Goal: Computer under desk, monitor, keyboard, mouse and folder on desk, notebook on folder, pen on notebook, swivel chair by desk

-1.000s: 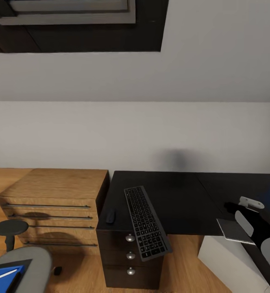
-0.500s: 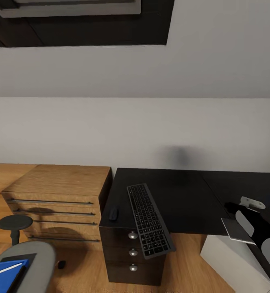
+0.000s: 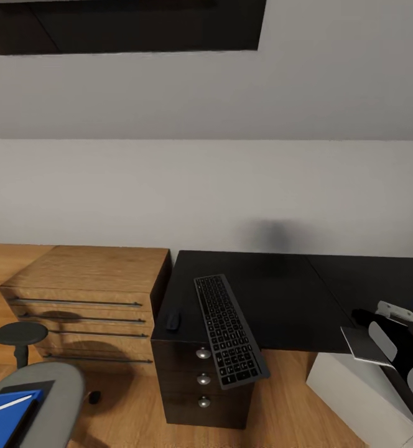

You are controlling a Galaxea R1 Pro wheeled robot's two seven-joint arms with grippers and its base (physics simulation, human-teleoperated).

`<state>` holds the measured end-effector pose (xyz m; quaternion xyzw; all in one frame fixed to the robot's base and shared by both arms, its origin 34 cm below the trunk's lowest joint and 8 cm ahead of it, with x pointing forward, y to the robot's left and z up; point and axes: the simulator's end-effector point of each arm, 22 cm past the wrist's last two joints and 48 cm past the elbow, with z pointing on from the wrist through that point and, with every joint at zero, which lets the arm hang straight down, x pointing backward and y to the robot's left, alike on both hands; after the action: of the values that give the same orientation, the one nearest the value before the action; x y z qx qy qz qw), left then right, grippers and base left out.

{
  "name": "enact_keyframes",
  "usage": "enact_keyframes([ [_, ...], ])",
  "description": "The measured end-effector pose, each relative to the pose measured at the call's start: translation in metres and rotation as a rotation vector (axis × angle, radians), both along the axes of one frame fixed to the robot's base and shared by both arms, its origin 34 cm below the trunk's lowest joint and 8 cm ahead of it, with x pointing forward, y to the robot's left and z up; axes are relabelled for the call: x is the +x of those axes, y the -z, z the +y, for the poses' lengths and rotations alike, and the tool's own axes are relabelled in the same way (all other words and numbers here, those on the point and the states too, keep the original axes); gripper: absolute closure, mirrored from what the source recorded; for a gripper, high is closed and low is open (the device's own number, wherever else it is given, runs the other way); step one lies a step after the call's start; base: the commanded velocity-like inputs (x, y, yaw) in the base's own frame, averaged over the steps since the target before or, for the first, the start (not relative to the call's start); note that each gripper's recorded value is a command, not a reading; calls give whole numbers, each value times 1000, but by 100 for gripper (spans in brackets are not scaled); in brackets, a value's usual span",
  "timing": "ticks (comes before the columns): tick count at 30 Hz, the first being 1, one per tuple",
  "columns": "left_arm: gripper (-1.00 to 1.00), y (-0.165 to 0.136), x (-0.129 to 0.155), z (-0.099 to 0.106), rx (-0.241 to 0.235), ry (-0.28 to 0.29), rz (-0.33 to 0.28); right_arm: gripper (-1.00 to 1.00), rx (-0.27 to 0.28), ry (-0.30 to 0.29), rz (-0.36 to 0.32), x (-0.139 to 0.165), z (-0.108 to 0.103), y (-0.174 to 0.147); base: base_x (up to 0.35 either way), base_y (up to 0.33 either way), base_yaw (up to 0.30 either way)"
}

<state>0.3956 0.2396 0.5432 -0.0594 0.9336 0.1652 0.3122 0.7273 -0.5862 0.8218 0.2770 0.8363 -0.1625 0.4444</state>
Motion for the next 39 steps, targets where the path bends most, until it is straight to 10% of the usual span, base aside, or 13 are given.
enact_keyframes([
  [39,-100,4,-5,3,4,3,13,-100,2,-1,13,0,1,10,55,-64,-27],
])
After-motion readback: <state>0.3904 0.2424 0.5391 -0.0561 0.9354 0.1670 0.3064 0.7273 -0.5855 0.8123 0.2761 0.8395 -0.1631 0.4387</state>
